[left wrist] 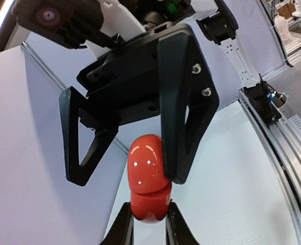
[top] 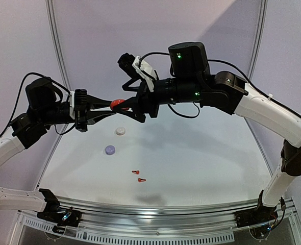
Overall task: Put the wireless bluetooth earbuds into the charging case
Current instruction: Open the charging case.
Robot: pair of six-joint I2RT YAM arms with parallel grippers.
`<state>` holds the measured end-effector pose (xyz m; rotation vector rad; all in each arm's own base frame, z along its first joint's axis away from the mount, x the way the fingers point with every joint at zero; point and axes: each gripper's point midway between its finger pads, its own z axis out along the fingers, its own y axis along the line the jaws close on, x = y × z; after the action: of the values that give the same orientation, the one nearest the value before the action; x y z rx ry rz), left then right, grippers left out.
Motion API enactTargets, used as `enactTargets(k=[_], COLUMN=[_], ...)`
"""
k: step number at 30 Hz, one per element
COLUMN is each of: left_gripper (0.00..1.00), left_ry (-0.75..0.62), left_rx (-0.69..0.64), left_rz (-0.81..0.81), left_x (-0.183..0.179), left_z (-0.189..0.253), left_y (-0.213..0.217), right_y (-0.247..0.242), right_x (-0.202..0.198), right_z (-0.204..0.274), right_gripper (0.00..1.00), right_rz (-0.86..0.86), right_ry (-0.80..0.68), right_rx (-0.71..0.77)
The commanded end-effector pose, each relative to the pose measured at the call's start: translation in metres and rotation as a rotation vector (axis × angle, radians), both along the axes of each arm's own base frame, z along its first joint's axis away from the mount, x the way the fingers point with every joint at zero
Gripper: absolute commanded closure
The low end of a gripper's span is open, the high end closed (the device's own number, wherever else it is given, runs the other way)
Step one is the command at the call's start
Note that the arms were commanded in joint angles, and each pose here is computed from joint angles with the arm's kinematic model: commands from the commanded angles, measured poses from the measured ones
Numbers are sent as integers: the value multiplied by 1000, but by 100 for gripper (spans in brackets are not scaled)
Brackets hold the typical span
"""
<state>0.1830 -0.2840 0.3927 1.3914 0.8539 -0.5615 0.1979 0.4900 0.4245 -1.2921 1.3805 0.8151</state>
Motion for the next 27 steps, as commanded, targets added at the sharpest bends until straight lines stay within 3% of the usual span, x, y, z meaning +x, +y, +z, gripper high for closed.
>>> enactTargets(k=[1, 27], left_gripper=[100, 100], left_ry=[-71, -63], left_rx=[29, 93], left_rz=[-62, -80], left_x=[-16, -18], left_z=[2, -11], left_y=[2, 2], right_y=[-4, -16], right_x=[31, 50], right_z=[3, 15], right_gripper=[20, 25], right_rz=[-122, -212], right_ry=[-6, 52], right_rx=[12, 60])
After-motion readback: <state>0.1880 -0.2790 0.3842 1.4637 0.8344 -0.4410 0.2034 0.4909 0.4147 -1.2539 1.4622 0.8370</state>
